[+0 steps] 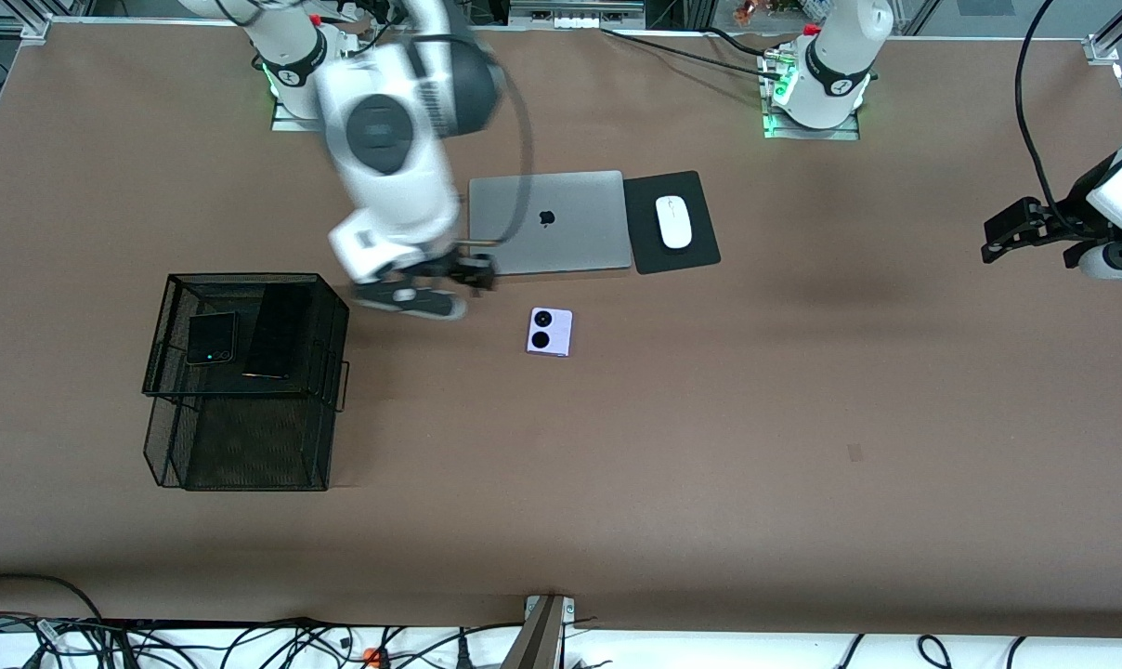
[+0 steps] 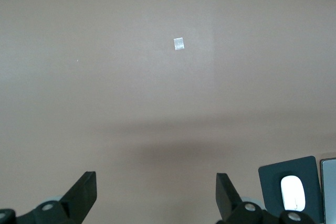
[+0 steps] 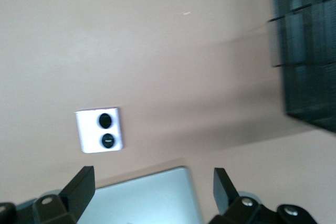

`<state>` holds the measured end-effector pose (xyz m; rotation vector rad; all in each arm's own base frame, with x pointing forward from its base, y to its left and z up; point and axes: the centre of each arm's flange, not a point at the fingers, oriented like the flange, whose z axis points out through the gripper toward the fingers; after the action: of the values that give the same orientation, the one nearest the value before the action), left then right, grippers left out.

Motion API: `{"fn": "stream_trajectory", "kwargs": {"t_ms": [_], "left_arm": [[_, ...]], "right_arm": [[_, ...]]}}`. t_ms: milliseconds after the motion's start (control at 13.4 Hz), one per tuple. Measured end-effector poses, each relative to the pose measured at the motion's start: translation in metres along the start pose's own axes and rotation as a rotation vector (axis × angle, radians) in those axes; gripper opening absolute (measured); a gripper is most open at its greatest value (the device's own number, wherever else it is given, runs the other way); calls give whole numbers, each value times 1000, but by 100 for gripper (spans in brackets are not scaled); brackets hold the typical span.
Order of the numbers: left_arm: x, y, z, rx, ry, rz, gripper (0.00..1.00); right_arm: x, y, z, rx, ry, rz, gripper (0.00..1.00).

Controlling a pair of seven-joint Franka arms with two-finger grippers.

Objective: Place phones with both arms
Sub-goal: 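Lower the right gripper onto the white phone and grasp it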

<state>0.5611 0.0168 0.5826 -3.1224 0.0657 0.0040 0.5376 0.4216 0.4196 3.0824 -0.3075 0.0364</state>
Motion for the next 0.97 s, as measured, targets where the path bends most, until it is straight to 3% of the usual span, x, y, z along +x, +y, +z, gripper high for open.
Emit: {"fn": "stream_trajectory", "kwargs": {"t_ms": [372,967], "left_arm": [[-5,17,-2,-1,-22,29,100],[-6,13,-1,-2,-33,22,100]], "right_arm": [[-51,-83,70,26,52,-34,100],[-52,-97,179,29,136,-55,100]]}}
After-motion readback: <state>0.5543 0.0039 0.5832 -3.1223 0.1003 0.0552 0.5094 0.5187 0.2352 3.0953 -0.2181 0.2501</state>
